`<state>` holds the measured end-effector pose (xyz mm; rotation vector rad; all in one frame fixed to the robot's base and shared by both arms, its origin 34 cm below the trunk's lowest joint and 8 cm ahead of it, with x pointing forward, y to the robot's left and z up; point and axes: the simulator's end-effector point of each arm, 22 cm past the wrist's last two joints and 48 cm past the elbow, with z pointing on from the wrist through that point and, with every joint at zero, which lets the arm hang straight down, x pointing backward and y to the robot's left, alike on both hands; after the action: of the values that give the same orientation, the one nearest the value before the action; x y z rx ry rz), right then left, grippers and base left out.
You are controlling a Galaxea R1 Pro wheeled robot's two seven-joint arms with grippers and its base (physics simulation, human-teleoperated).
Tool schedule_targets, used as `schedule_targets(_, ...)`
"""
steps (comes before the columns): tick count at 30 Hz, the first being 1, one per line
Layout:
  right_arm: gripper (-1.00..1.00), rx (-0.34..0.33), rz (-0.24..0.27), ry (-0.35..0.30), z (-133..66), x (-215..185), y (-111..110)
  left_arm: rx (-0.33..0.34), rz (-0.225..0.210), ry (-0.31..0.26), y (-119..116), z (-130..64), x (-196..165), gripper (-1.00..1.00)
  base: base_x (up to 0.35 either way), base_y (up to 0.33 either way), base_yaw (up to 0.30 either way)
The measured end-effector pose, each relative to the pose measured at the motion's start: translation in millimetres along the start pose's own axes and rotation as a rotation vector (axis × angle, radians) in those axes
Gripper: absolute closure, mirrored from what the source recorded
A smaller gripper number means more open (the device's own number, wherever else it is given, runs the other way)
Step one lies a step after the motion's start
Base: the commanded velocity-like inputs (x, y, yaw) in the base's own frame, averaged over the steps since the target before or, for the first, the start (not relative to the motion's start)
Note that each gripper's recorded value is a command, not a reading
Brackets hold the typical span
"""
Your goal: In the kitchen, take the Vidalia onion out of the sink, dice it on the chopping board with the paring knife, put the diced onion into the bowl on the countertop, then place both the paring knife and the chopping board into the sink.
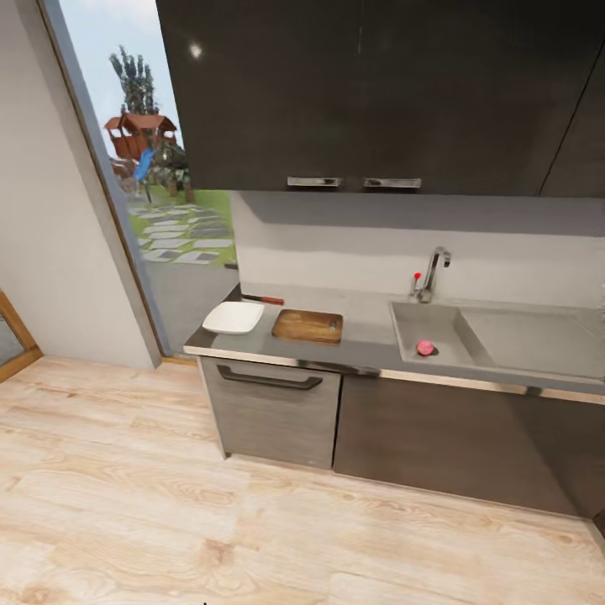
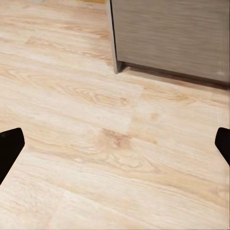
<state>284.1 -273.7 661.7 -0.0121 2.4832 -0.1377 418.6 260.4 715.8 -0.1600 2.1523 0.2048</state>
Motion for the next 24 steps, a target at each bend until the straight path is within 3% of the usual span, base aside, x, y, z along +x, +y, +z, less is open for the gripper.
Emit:
schedule_targets(7, -1.0, 0.003, 0.001, -0.001, 0.1, 0.0, -1.8, 0.0, 0.0, 0.0, 0.0, 0.0, -0.1, -1.0, 0.0, -0.095, -0.024)
schedule_targets(24, -1.0, 0.004, 0.004, -0.012, 0.8, -4.4, -2.2, 0.002, -0.002, -0.012, -0.8, 0.7, -5.0, -1.0, 0.0, -0.025, -0.178)
